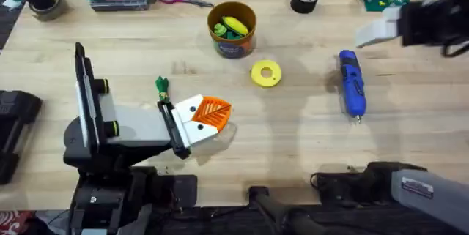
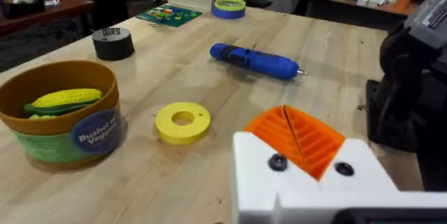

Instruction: Pick up the gripper from the table and insert it into the empty holder that is missing its gripper. Then pick up a screw, insert it into the mounting hole, and use the screwdriver to tighten it. Finally, clean up the table by picking up the vegetable and placing it into the bucket.

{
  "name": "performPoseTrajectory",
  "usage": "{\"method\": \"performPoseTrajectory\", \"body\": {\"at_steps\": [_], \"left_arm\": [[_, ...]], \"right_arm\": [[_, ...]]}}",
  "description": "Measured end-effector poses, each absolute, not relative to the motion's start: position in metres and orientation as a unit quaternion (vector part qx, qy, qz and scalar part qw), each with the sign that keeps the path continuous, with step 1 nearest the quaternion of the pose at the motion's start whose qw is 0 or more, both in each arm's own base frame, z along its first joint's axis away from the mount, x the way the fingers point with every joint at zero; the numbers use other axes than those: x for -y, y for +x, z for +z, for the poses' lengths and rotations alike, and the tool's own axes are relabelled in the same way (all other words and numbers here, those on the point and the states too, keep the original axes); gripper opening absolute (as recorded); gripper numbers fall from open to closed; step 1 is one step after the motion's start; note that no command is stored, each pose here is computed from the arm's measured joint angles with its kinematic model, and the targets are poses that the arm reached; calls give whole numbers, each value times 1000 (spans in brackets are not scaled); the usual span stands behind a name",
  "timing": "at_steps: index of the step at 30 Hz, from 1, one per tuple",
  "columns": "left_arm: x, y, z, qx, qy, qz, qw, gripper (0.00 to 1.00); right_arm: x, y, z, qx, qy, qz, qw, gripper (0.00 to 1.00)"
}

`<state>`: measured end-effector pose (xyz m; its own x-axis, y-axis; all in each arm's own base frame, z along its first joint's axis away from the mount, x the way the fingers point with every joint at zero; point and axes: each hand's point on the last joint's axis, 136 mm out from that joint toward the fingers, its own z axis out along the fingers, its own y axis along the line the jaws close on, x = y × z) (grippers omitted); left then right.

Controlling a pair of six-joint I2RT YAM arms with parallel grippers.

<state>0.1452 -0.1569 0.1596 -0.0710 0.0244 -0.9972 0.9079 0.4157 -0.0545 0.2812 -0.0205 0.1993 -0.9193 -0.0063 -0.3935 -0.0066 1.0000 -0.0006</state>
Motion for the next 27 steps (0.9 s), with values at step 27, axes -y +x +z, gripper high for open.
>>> {"method": "performPoseTrajectory", "body": {"at_steps": [27], "left_arm": [[157, 145, 160, -620, 376, -388, 569, 4]], "right_arm": [[56, 312, 49, -997, 10, -34, 64, 997]]}}
